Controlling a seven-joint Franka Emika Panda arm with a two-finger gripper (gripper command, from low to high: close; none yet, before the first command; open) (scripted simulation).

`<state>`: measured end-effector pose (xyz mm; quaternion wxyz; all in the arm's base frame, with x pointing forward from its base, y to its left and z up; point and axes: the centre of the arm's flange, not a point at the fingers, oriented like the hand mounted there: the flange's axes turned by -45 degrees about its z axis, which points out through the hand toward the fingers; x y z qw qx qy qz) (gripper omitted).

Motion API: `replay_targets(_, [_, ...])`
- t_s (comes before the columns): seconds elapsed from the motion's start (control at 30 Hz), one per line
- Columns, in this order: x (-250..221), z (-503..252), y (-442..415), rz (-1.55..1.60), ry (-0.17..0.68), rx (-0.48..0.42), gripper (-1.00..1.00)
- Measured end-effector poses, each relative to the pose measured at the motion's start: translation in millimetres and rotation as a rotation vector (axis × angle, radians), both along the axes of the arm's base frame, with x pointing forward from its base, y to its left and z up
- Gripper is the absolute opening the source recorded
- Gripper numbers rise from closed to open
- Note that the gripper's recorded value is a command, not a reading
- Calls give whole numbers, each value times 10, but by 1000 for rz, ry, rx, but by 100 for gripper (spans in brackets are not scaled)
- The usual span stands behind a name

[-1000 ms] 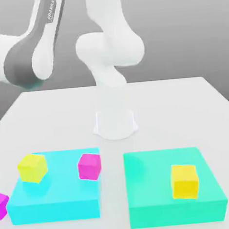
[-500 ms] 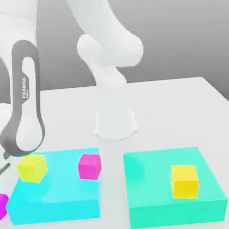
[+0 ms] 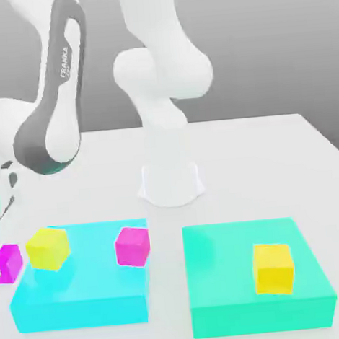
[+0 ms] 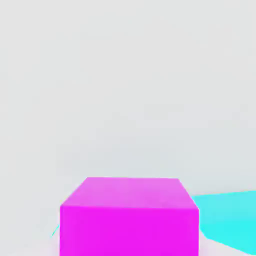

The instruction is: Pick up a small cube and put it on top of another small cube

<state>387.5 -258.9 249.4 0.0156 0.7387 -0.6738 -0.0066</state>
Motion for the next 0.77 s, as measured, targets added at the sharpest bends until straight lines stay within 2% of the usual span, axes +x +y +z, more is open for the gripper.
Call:
replay_targets(0.1, [10,200,466,168,2,1,-100])
replay_targets(0.47, [-491,646,1689,656,-24,31,-100])
replay_targets(0.67, [-531,82,1780,677,-26,24,-100])
replay_targets(0.7, [-538,22,1782,677,-26,24,100])
replay_targets(0.77, [-538,22,1782,677,-26,24,100])
